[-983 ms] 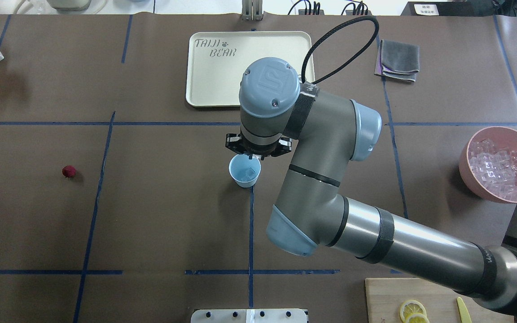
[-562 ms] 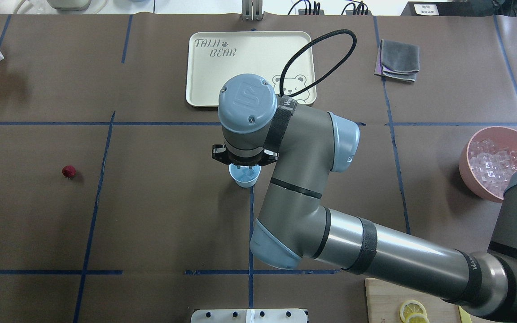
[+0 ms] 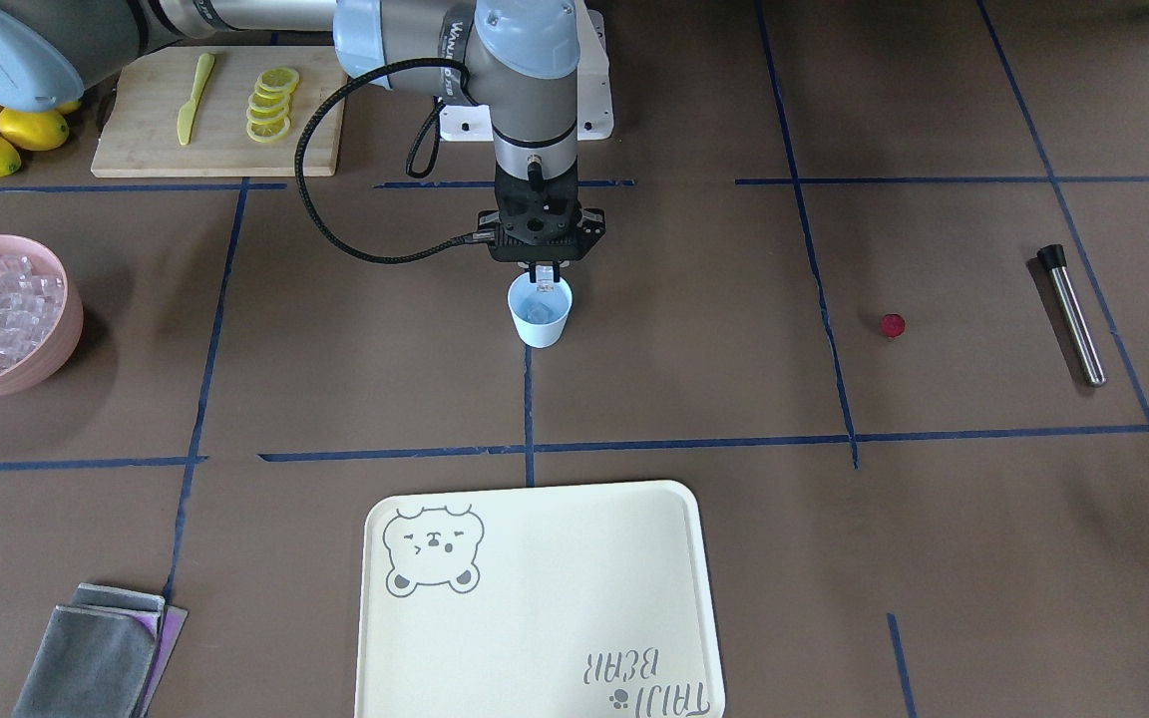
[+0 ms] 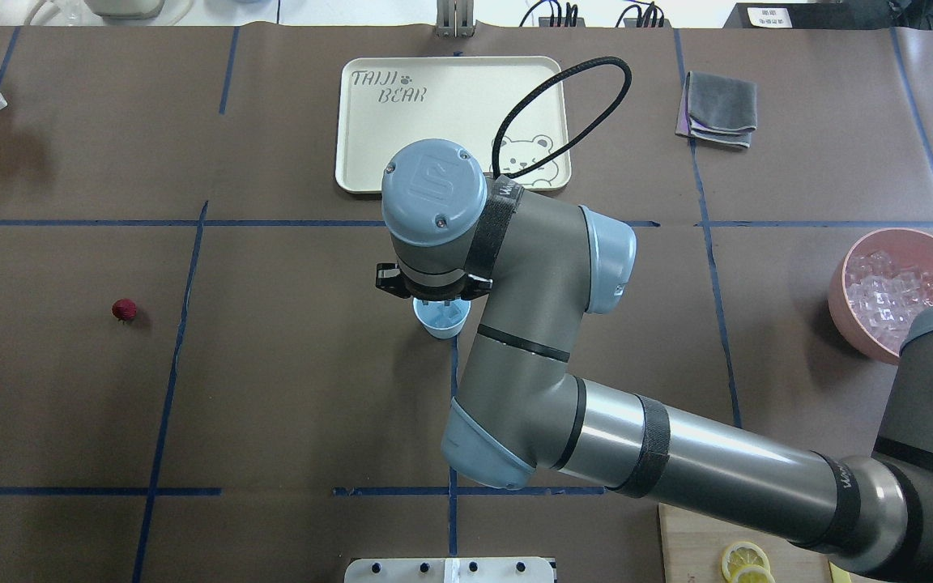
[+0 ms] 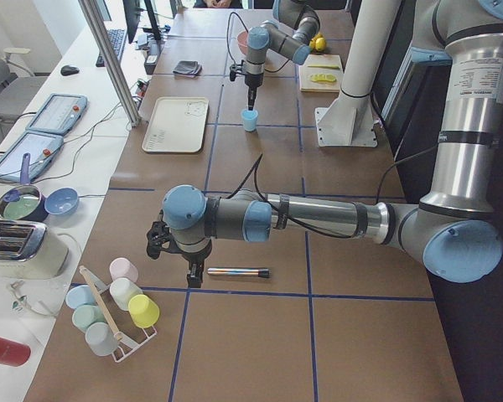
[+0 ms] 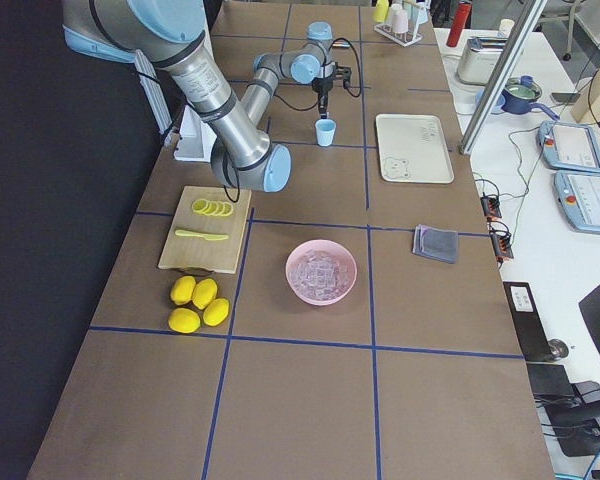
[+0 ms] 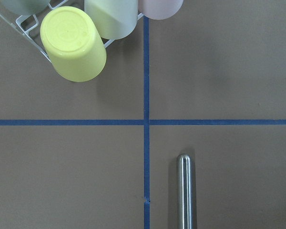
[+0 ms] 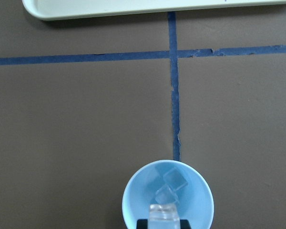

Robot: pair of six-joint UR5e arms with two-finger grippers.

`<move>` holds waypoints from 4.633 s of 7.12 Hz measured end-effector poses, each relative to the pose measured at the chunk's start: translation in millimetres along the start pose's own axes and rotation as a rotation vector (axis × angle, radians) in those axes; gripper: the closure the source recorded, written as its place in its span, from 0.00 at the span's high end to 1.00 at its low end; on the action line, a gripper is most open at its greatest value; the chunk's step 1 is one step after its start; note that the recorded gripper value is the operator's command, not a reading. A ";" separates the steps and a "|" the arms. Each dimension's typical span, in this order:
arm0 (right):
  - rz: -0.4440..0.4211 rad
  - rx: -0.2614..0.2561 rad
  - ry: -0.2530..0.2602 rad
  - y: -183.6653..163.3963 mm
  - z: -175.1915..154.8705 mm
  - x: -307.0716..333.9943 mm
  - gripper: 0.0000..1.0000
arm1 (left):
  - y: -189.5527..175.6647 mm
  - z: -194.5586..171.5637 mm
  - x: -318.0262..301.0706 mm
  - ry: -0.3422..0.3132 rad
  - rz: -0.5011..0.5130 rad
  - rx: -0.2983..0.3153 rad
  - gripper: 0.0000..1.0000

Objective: Mash ice and strawberries in cup
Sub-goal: 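Open the right gripper to drop the ice cube into the cup, then withdraw the empty right gripper back past the pink bowl, then lower the left gripper onto the red strawberry and grasp it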

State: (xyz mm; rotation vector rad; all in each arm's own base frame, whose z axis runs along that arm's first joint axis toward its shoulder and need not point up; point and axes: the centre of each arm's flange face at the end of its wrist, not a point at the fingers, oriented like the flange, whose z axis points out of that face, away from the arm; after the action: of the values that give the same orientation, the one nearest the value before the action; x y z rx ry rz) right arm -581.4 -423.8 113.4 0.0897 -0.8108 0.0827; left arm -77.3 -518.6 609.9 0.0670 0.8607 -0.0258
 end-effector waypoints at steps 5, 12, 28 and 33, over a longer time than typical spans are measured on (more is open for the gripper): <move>0.000 0.002 0.001 -0.3 0.8 0.7 0.99 | -0.1 0.5 0.5 0.000 0.001 -0.001 1.00; 0.004 0.060 -0.035 -47.8 -45.1 59.5 0.99 | -3.1 32.5 63.5 0.011 0.147 0.039 1.00; -0.287 -0.017 0.018 -147.4 -142.7 597.4 0.99 | 120.1 233.7 326.7 -0.063 -0.050 0.245 0.94; -0.288 -0.017 0.018 -146.9 -142.9 598.0 0.99 | 115.1 242.5 329.4 -0.070 -0.048 0.241 0.89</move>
State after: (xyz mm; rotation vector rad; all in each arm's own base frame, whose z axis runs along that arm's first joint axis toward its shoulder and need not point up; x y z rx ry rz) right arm -52.4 -530.1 442.7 0.1887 -0.7732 -0.1948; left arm 326.6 -419.2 523.3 0.2697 0.7858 -0.1761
